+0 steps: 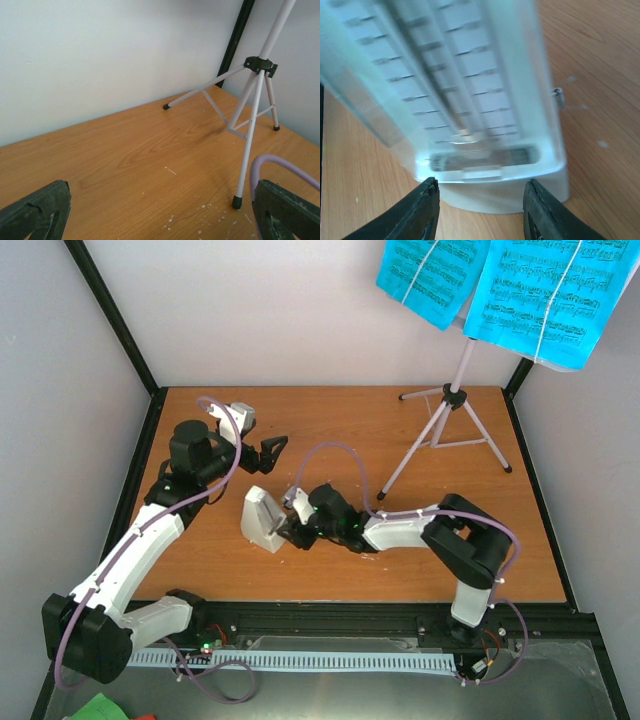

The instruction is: Pack up the instrument practice props

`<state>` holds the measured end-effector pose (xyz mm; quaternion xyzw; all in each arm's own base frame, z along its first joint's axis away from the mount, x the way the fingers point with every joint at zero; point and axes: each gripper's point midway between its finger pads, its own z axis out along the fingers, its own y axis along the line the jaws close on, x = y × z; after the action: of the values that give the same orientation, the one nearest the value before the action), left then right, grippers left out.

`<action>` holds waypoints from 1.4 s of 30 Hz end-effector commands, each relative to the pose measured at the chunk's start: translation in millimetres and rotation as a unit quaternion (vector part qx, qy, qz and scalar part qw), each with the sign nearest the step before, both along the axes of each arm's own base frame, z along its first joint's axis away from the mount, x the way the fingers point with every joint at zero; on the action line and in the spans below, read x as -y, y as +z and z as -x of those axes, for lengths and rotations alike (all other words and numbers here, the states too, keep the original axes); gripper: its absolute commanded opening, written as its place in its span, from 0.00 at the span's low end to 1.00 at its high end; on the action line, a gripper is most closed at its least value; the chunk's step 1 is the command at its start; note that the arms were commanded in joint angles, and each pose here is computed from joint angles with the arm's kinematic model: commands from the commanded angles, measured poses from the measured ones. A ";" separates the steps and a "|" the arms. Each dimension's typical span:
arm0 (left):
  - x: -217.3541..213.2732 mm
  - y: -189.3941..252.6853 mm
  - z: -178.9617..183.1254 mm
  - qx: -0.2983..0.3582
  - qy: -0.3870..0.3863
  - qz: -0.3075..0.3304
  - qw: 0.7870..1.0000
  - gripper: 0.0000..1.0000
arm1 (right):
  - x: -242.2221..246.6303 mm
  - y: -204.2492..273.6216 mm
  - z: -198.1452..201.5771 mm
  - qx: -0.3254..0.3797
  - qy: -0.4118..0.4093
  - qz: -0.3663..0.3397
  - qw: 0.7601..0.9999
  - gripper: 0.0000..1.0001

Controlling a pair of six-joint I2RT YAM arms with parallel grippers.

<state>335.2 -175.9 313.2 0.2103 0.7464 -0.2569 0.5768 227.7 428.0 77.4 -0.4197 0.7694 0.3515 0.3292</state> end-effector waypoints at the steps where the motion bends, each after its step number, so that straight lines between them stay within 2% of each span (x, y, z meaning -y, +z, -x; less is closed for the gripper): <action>1: -15.0 20.2 -1.6 0.048 0.037 -0.005 0.998 1.00 | -46.2 15.7 12.9 0.019 0.052 -0.032 0.998 0.47; 5: -24.3 22.7 -0.1 0.058 0.062 -0.005 0.996 0.99 | -45.2 27.3 16.8 0.037 0.056 -0.053 0.996 0.49; 10: -31.7 29.2 3.2 0.069 0.081 0.002 0.994 1.00 | -0.9 56.3 8.1 0.088 -0.006 -0.041 0.995 0.60; 16: -36.0 31.5 3.4 0.067 0.094 0.009 0.993 1.00 | 107.0 94.1 -26.1 0.099 -0.164 -0.041 0.981 0.81; 18: -36.1 31.7 3.7 0.067 0.094 0.010 0.993 0.99 | 153.6 104.6 -45.8 0.091 -0.242 -0.045 0.965 0.88; 21: -35.6 31.7 3.9 0.063 0.093 0.014 0.994 0.99 | 229.9 115.6 -74.2 0.074 -0.365 -0.058 0.926 1.00; 24: -34.6 31.8 4.9 0.063 0.090 0.017 0.994 0.99 | 292.6 123.3 -97.9 0.056 -0.450 -0.070 0.888 1.00; 28: -34.0 28.9 4.9 0.059 0.089 0.015 0.994 0.99 | 346.0 130.5 -129.5 0.002 -0.496 -0.121 0.860 1.00; 31: -33.4 27.2 5.2 0.057 0.087 0.016 0.994 0.99 | 360.4 142.8 -151.2 0.000 -0.498 -0.147 0.855 1.00; 35: -33.6 25.0 3.9 0.055 0.089 0.013 0.994 0.99 | 364.7 157.4 -183.8 0.012 -0.500 -0.132 0.856 1.00; 42: -32.9 24.1 4.2 0.053 0.087 0.015 0.995 1.00 | 378.3 146.0 -216.4 0.009 -0.532 -0.101 0.841 0.84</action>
<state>331.2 -146.1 327.8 0.1585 0.7360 -0.2018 0.6265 434.7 56.6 231.2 0.0762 0.8244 0.2086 0.5207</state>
